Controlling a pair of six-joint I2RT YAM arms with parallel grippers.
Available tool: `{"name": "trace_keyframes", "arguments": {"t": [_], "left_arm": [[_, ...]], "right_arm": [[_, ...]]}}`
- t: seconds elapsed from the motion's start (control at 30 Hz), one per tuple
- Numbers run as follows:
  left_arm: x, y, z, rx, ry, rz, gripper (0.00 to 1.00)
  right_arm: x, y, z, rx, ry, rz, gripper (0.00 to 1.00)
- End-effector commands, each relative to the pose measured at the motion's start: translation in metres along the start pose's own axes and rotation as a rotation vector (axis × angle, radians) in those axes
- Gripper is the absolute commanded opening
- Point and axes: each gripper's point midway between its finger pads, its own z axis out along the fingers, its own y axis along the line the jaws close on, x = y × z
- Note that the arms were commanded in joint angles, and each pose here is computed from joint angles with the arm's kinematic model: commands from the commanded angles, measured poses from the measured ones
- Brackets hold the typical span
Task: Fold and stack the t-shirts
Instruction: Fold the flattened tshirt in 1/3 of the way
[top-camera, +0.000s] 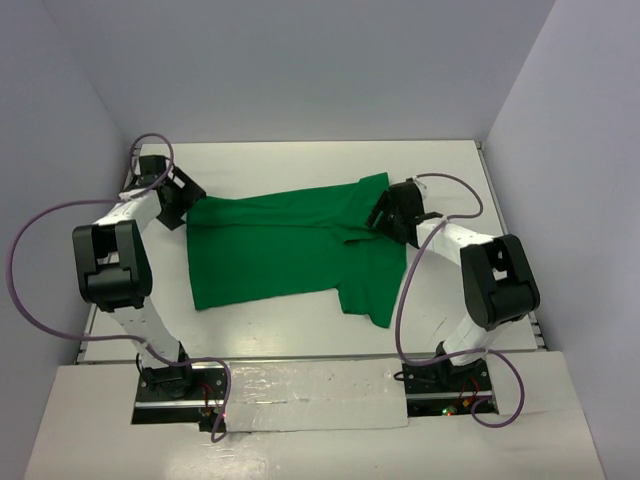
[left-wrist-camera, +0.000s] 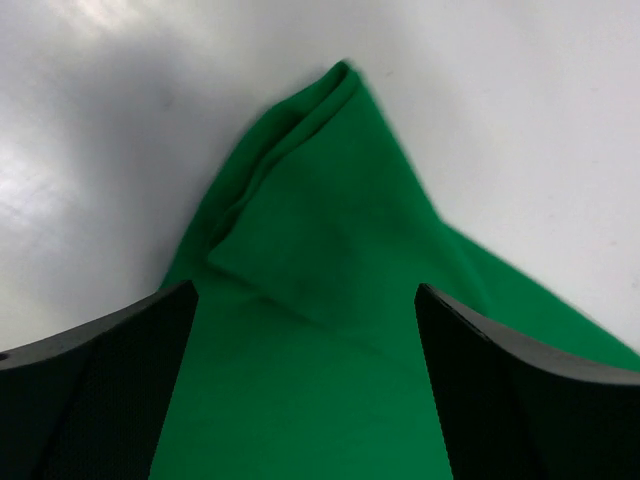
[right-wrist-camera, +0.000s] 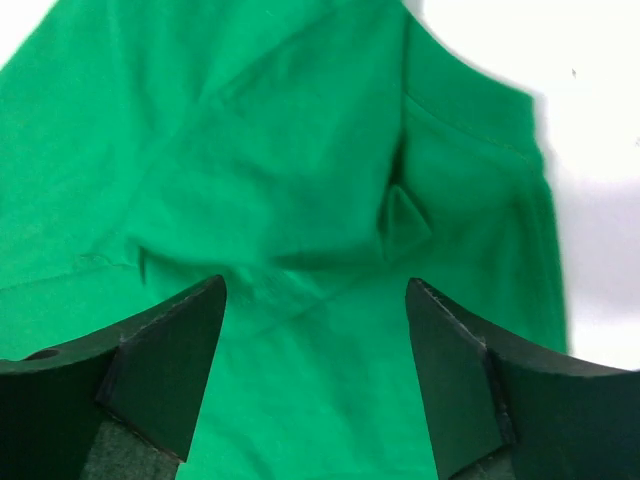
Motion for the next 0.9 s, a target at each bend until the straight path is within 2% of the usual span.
{"name": "trace_keyframes", "arguments": {"t": [0.0, 0.1, 0.23, 0.3, 0.37, 0.57, 0.73, 0.87], "left_arm": [[-0.027, 0.002, -0.048, -0.028, -0.136, -0.033, 1.00], [-0.044, -0.014, -0.065, 0.027, -0.198, -0.019, 0.99], [-0.057, -0.024, -0.057, -0.002, -0.208, -0.001, 0.94], [-0.058, -0.020, -0.043, -0.052, -0.191, -0.003, 0.85], [-0.058, -0.011, -0.028, -0.094, -0.190, -0.001, 0.82], [-0.053, 0.005, 0.015, -0.139, -0.139, 0.017, 0.93], [-0.054, 0.006, 0.030, -0.121, -0.124, 0.016, 0.90], [-0.047, 0.015, 0.043, -0.144, -0.103, 0.017, 0.82]], "right_arm": [[-0.031, 0.007, -0.025, 0.008, -0.113, -0.011, 0.81], [-0.053, 0.012, -0.039, 0.028, -0.166, -0.041, 0.80], [-0.082, 0.009, -0.038, 0.091, -0.193, -0.071, 0.80], [-0.094, 0.009, -0.025, 0.117, -0.147, -0.090, 0.83], [-0.105, 0.008, -0.006, 0.134, -0.083, -0.100, 0.85], [-0.142, 0.015, 0.044, 0.180, -0.021, -0.116, 0.90], [-0.150, 0.023, 0.082, 0.153, 0.041, -0.109, 0.90], [-0.133, 0.031, 0.110, 0.114, 0.124, -0.102, 0.88]]}}
